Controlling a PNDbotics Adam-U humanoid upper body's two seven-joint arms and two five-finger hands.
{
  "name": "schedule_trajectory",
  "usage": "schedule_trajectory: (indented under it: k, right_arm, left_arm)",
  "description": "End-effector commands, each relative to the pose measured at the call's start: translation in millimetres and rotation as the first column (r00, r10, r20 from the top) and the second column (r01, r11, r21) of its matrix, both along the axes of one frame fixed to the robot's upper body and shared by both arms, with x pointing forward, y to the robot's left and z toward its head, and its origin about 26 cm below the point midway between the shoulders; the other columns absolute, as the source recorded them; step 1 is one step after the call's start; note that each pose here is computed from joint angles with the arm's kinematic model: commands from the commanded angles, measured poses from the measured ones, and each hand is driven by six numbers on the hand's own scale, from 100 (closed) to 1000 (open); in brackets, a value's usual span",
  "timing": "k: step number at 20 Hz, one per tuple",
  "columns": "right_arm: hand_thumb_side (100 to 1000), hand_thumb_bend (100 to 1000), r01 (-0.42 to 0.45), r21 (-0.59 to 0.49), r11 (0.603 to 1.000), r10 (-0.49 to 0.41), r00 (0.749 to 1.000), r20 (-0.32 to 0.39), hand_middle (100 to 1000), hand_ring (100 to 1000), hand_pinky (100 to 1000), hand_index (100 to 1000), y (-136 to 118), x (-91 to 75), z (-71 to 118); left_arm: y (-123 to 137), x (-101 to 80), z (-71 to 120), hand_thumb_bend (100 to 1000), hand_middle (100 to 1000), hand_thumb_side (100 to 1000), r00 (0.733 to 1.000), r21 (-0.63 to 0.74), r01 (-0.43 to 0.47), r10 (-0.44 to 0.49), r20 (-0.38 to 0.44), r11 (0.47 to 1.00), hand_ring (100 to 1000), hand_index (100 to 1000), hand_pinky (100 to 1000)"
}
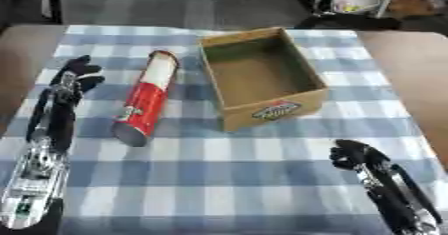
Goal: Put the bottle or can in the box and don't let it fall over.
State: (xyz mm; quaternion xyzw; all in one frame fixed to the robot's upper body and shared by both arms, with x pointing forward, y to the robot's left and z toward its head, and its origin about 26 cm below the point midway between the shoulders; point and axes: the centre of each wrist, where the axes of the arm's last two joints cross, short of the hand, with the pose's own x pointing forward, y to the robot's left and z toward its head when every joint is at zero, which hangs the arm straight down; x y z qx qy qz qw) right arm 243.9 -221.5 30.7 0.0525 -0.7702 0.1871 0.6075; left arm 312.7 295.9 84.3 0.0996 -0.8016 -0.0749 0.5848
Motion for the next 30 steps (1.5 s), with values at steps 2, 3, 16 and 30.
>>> schedule_trajectory:
  k: [2, 3, 16, 30]
  right_arm:
    - [704, 100, -0.001, -0.001, 1.000, 0.002, 1.000, 0.013, 623, 853, 791, 804, 0, 1.7, 3.8]
    - [705, 100, -0.001, -0.002, 1.000, 0.001, 1.000, 0.013, 623, 853, 791, 804, 0, 1.8, 3.6]
    - [706, 100, -0.009, -0.011, 1.000, 0.010, 1.000, 0.007, 622, 852, 791, 804, -1, 3.1, 2.8]
    - [707, 100, -0.009, -0.011, 1.000, 0.010, 1.000, 0.005, 621, 852, 791, 803, -3, 4.4, 2.8]
  left_arm:
    - [6, -2.1, 14.2, 137, 737, 947, 0.999, 0.055, 0.006, -0.008, 0.040, 0.998, 751, 897, 888]
    - [8, -3.1, 16.3, 135, 737, 938, 0.999, 0.066, 0.008, -0.011, 0.044, 0.998, 750, 901, 885]
    - [-18, -17.5, -1.6, 194, 762, 871, 0.998, 0.380, -0.064, 0.065, 0.010, 0.923, 761, 928, 876]
    - [-30, -28.4, -52.4, 239, 763, 830, 0.969, 0.464, -0.181, 0.239, -0.069, 0.867, 760, 933, 872]
